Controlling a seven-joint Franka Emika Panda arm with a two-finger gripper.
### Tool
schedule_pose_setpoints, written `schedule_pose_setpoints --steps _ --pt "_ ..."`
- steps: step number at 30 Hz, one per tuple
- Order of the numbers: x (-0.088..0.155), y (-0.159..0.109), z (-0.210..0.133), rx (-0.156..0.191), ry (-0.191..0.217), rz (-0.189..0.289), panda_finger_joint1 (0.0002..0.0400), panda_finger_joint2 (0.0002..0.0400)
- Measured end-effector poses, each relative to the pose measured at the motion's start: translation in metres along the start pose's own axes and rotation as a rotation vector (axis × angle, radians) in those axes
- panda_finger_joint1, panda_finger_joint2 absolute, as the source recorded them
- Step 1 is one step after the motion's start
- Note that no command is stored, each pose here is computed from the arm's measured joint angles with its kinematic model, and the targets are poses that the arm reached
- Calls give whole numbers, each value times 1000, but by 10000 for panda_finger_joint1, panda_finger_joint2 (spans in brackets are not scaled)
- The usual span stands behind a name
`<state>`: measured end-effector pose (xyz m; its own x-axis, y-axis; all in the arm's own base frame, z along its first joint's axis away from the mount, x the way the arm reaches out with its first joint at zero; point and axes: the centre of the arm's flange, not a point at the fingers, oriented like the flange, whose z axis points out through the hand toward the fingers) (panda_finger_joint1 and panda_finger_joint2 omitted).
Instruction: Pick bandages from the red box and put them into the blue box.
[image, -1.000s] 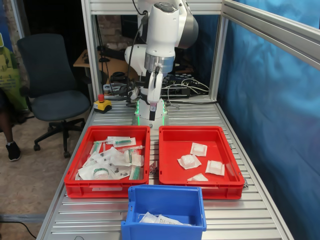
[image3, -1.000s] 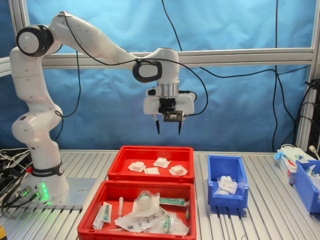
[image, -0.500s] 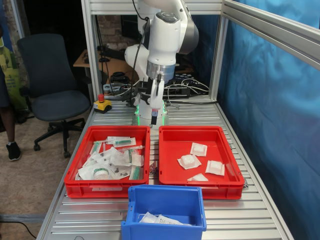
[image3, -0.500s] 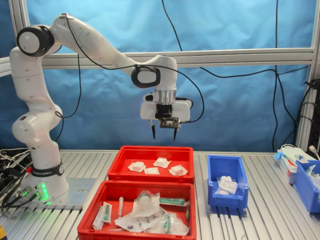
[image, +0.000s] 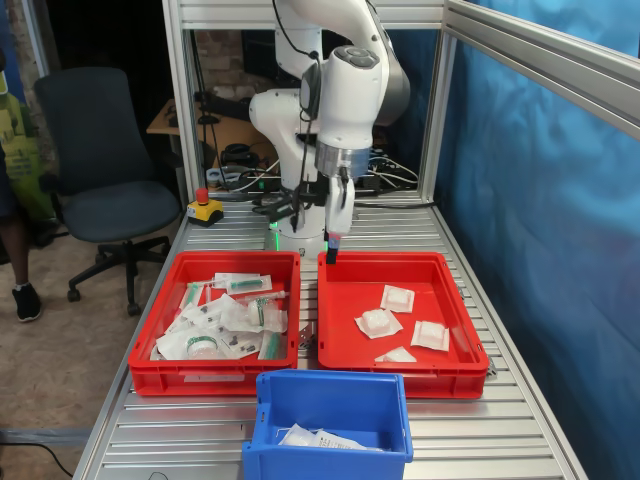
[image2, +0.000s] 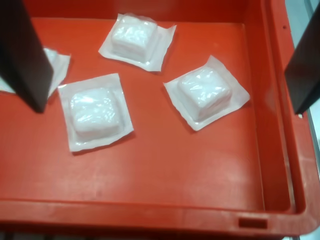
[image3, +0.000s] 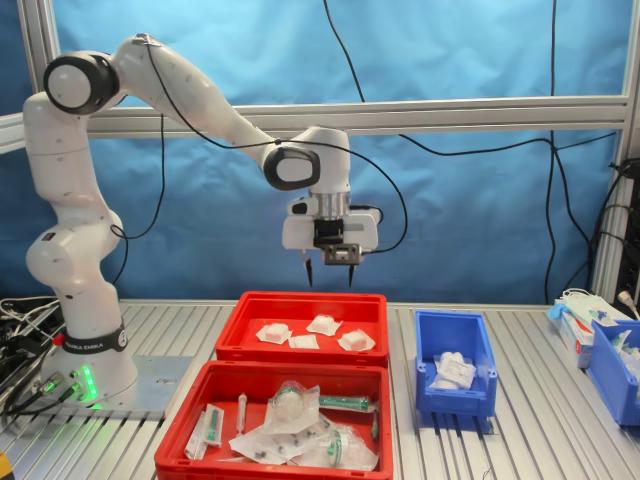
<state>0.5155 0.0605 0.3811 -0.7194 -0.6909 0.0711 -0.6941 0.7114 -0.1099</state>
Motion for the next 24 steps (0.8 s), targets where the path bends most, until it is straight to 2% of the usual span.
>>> schedule_pose_setpoints --steps 5,10,24 --pt "-20 11 24 -3 -22 -38 400 400" --pt "-30 20 49 -19 -18 -61 400 400" --pt "-47 36 94 -44 -24 -98 400 400"
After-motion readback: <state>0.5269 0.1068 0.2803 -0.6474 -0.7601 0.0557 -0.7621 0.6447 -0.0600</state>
